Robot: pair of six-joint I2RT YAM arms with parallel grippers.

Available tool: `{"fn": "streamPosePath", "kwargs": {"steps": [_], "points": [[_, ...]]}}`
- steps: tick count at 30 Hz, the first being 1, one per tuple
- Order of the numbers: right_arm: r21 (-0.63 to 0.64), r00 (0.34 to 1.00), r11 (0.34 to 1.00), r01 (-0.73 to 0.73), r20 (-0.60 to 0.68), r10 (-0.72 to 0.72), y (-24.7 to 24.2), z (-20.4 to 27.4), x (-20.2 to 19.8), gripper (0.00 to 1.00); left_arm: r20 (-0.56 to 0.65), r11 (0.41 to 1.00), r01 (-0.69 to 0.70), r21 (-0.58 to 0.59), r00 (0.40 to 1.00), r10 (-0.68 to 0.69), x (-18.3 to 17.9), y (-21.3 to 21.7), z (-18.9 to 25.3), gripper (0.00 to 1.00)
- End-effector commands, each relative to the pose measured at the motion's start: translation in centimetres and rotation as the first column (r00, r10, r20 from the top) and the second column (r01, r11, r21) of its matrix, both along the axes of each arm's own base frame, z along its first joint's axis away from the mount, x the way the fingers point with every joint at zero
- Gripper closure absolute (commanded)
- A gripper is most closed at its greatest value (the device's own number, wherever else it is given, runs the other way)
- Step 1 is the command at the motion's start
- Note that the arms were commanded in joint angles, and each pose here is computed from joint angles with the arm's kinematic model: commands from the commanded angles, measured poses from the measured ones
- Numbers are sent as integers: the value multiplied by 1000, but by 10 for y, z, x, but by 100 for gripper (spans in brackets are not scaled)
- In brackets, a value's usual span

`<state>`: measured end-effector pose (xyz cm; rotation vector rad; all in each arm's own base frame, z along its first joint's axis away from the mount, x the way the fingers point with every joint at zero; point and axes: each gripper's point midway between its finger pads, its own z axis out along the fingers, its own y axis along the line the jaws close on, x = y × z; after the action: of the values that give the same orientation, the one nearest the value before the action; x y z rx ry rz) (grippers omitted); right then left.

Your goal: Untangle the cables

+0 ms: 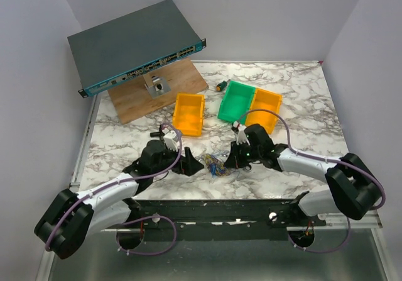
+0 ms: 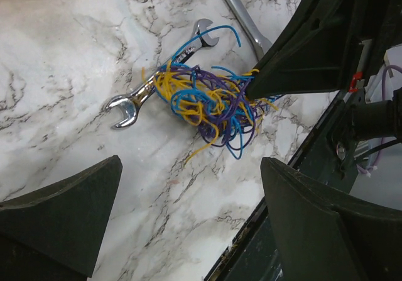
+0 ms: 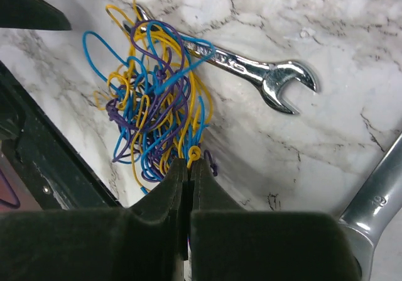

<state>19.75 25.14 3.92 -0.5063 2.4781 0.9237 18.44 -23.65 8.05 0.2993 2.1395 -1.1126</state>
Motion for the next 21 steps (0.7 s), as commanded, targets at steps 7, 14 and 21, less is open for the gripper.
{"fn": "streamPosePath", "kwargs": {"steps": [7,14,21], "points": [[242,976,970,5,209,-57,25,79,22,99,74,999,30,-19,997,-29,21,-18,28,8],[260,978,965,37,187,-88,19,64,16,99,-24,998,-11,-70,1000,9,31,-30,23,17],[326,975,944,47,189,-114,20,70,12,99,-81,987,50,-156,995,-63,37,-60,16,53]]}}
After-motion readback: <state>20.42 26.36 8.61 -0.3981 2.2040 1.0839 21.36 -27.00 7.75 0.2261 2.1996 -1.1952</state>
